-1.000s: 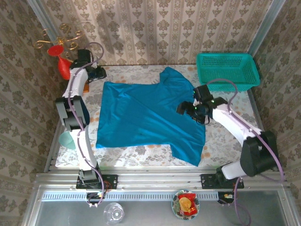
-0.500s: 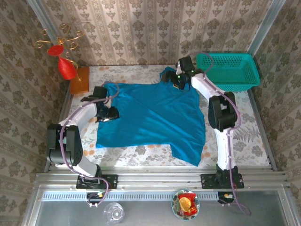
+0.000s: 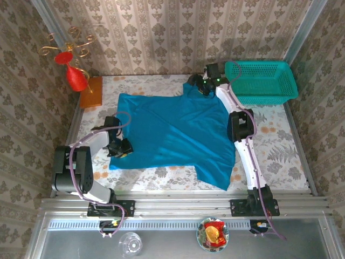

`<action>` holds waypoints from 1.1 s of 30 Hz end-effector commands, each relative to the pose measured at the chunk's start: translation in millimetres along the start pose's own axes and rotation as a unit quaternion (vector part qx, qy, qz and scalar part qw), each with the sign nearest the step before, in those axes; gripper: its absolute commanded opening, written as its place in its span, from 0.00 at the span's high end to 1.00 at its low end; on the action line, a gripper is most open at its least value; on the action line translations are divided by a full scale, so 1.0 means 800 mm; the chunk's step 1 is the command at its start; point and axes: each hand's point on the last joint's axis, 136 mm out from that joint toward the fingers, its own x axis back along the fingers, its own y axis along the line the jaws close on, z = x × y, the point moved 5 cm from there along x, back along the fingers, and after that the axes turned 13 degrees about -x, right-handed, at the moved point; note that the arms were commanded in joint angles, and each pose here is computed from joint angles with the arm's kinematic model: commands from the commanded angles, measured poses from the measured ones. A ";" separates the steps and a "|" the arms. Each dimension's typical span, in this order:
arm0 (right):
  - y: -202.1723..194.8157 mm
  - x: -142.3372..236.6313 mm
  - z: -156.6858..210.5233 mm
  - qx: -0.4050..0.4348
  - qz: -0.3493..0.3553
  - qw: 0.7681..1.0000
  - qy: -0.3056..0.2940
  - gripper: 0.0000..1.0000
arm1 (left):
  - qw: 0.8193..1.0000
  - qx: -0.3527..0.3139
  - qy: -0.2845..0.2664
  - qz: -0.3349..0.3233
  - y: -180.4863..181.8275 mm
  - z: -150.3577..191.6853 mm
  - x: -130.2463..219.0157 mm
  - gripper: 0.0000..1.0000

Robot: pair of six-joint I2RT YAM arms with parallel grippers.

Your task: Fold the inside-out t-shirt

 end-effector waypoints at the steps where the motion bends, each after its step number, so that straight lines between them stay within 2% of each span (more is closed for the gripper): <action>1: -0.045 -0.005 -0.017 -0.047 0.060 0.997 -0.033 0.17 | 0.999 0.044 0.022 -0.023 0.023 0.024 -0.007 0.69; 6: -0.078 0.003 -0.036 -0.066 0.106 0.990 -0.062 0.17 | 0.998 0.062 0.023 -0.025 0.033 0.031 -0.006 0.69; 10: -0.083 0.008 -0.044 -0.061 0.115 0.989 -0.072 0.17 | 0.998 0.062 0.020 -0.009 0.028 0.027 -0.004 0.69; 13: -0.065 0.013 -0.046 -0.053 0.084 0.993 -0.062 0.18 | 0.998 0.056 0.001 0.019 0.017 0.020 0.002 0.69; 21: 0.024 0.063 -0.045 -0.003 0.016 0.998 -0.064 0.18 | 0.996 0.039 -0.056 0.054 -0.005 -0.005 0.040 0.67; 33: 0.031 0.024 -0.010 -0.027 -0.024 0.999 -0.018 0.19 | 0.996 0.033 -0.060 0.064 -0.012 -0.007 0.053 0.65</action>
